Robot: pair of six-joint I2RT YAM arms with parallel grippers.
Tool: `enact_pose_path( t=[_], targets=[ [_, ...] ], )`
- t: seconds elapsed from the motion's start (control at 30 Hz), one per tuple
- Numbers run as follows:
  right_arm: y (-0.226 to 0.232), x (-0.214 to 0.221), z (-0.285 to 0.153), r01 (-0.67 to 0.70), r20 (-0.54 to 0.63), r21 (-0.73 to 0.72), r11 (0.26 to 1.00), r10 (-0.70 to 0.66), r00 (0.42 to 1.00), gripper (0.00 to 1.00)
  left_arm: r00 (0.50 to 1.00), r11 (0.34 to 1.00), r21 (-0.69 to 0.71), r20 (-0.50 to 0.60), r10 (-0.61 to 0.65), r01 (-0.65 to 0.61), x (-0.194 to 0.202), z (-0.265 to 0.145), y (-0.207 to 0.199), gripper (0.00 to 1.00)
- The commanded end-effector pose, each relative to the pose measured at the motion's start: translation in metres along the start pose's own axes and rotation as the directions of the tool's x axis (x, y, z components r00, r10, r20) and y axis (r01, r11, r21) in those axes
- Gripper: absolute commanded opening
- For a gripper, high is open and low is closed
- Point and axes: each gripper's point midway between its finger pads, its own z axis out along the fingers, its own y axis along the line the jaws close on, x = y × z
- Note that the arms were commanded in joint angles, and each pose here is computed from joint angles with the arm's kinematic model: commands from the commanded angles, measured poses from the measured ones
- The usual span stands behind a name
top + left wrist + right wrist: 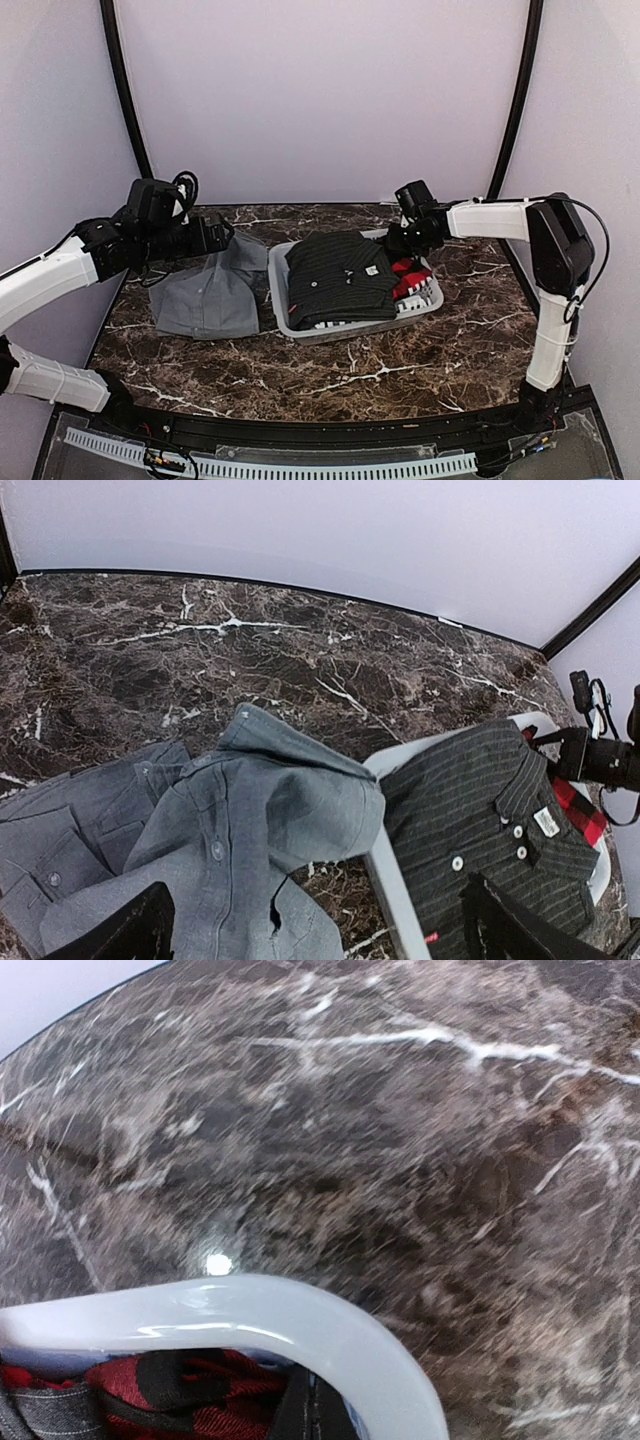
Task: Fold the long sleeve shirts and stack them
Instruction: Move the bin to the corner of the board.
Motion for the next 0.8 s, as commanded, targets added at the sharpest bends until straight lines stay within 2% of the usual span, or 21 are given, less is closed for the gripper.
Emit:
enact_pose_path(
  t=[0.0,0.2,0.27,0.33,0.53,0.77],
  targets=[
    [-0.086,-0.035,0.021,-0.079,0.047,0.219,0.972,0.071,0.996,0.00,1.000,0.997,0.077,-0.018,0.023,-0.022,-0.001,0.003,-0.020,0.99],
    [-0.144,-0.091,0.027,-0.115,0.112,0.276,0.954,0.086,0.990,0.00,0.997,0.992,0.123,-0.062,0.046,-0.038,0.009,0.014,-0.037,0.99],
    [-0.151,-0.111,0.025,-0.110,0.132,0.266,0.958,0.077,0.988,0.00,0.996,0.990,0.131,-0.077,0.054,-0.043,0.014,0.017,-0.040,0.99],
    [-0.146,-0.129,0.017,-0.074,0.151,0.248,0.966,0.037,0.988,0.05,0.994,0.990,0.136,-0.092,0.056,-0.043,0.018,0.021,-0.041,0.99],
    [-0.089,-0.152,-0.024,0.039,0.197,0.184,0.982,-0.076,0.977,0.29,0.992,0.989,0.143,-0.107,0.061,-0.045,0.024,0.029,-0.044,0.99],
    [-0.001,-0.120,-0.066,0.197,0.207,0.077,0.977,-0.208,0.956,0.53,0.993,0.989,0.135,-0.091,0.072,-0.060,0.018,0.031,-0.046,0.99]
  ],
)
